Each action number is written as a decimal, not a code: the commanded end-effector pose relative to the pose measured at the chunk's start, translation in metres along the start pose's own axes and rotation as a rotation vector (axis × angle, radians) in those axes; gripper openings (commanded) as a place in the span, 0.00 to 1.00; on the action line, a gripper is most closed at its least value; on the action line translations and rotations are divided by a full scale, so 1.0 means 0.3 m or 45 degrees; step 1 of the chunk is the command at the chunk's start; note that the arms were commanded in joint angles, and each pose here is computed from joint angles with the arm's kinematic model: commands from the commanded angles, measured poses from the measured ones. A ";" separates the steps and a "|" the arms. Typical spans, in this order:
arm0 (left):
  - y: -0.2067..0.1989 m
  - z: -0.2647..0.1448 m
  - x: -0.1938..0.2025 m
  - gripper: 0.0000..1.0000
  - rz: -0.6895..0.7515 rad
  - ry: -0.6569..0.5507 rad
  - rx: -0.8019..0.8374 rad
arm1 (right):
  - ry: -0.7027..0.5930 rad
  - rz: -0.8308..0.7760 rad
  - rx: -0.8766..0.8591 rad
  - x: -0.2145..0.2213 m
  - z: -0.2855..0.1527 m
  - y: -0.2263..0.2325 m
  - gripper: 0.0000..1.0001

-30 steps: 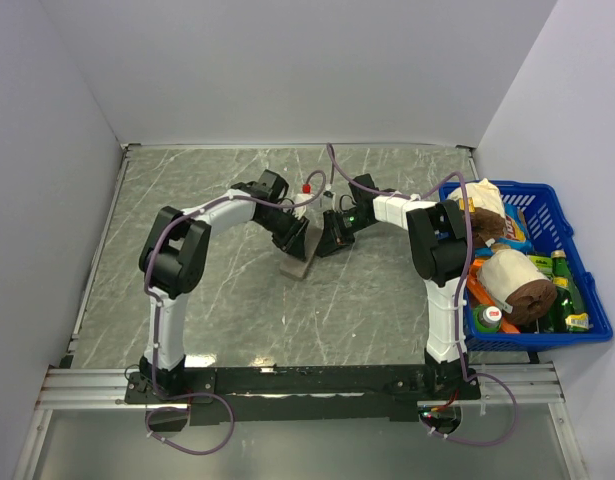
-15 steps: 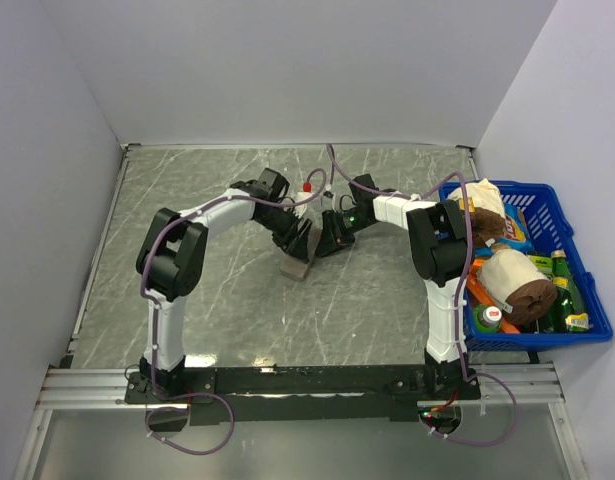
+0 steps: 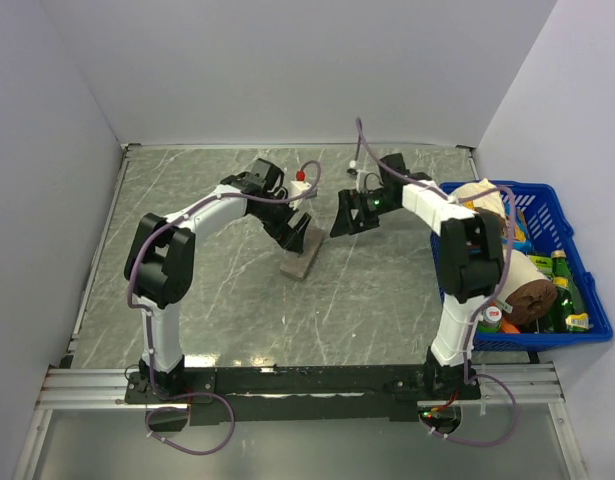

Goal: Organize the sunglasses
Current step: Rotate the case with sunglasses at the center of the board.

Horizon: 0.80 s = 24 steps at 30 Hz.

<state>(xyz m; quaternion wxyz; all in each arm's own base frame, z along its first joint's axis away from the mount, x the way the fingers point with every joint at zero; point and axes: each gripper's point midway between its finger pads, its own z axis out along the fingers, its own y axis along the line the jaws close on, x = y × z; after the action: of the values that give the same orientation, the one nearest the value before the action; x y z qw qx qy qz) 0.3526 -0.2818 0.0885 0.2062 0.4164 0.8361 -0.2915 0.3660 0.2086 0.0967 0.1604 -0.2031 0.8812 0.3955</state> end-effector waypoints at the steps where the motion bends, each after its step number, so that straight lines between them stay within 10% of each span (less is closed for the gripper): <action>1: 0.020 0.010 -0.011 0.96 0.035 0.016 -0.105 | -0.096 -0.196 0.112 -0.059 -0.168 0.063 1.00; 24: 0.014 0.157 0.052 0.96 0.166 0.263 -0.273 | -0.412 -0.662 0.329 -0.080 -0.477 0.292 1.00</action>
<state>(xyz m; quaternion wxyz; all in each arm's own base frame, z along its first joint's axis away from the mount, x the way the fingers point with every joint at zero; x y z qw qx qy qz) 0.3455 -0.3061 0.0418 0.1707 0.4578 0.8518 -0.1890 0.3275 0.1568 0.2428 0.3926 -0.3170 0.8233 0.2598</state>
